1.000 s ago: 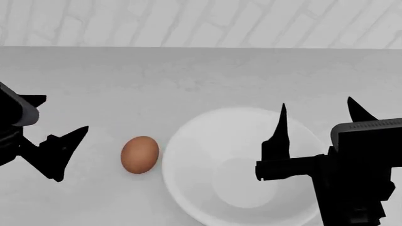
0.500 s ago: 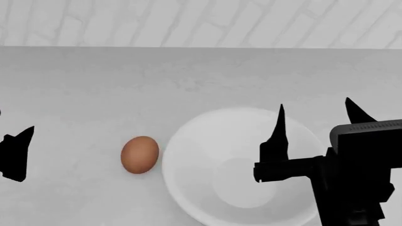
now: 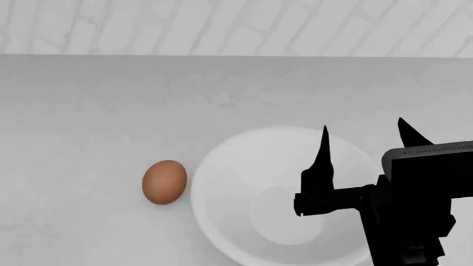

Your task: Place the eggs and milk next to the bowl.

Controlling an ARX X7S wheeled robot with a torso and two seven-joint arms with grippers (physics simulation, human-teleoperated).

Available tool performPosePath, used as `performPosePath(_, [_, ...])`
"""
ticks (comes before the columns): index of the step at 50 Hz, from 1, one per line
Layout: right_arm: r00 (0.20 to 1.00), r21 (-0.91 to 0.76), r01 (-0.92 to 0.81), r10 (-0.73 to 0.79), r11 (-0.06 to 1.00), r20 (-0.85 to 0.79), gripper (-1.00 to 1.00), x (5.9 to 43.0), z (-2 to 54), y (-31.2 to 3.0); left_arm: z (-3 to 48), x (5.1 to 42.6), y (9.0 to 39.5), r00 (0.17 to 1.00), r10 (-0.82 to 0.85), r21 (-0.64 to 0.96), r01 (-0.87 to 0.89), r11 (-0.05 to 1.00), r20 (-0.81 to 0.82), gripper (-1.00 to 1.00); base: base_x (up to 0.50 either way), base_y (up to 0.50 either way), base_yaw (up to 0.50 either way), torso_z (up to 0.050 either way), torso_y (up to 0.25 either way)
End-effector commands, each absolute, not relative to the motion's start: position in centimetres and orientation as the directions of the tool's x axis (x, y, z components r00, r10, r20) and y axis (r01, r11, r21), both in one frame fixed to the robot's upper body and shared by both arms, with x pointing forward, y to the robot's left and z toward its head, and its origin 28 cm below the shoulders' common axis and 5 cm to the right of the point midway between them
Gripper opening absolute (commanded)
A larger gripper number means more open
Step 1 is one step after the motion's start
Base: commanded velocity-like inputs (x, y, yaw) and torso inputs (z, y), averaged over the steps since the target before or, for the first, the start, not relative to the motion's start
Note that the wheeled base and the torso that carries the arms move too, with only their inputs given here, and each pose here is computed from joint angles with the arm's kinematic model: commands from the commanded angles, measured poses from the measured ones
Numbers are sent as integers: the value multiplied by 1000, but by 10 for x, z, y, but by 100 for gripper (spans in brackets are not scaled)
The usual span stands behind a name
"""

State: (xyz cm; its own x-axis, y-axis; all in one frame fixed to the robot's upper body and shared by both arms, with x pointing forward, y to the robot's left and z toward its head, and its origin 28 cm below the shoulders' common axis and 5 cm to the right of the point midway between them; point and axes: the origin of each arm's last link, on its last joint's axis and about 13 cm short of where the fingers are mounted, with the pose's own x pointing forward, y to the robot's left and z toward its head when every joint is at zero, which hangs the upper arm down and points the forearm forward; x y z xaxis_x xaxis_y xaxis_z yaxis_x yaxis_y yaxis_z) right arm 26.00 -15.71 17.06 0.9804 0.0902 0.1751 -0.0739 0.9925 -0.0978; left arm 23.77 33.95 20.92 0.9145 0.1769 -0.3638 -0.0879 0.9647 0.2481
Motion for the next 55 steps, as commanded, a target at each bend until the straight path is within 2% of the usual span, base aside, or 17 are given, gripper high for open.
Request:
performPosePath(1, [981,-93,-79,94,993,169,100,262,168,-157,202,222,351,884,204,203,-128,971,-420,100,0,0,0,0,0])
performPosePath(20, [979,-93,-91,106,991,173,100,263,170,-154,197,203,368,856,274,189,-210,959,-438,100,0,0,0,0,0])
performPosePath(38, [980,-107,-100,117,989,163,100,268,172,-152,178,220,373,838,270,106,-250,963,-474,100,0,0,0,0,0])
performPosePath(55, [980,-117,-103,120,988,156,100,268,173,-150,165,231,378,831,280,102,-264,959,-480,100,0,0,0,0,0])
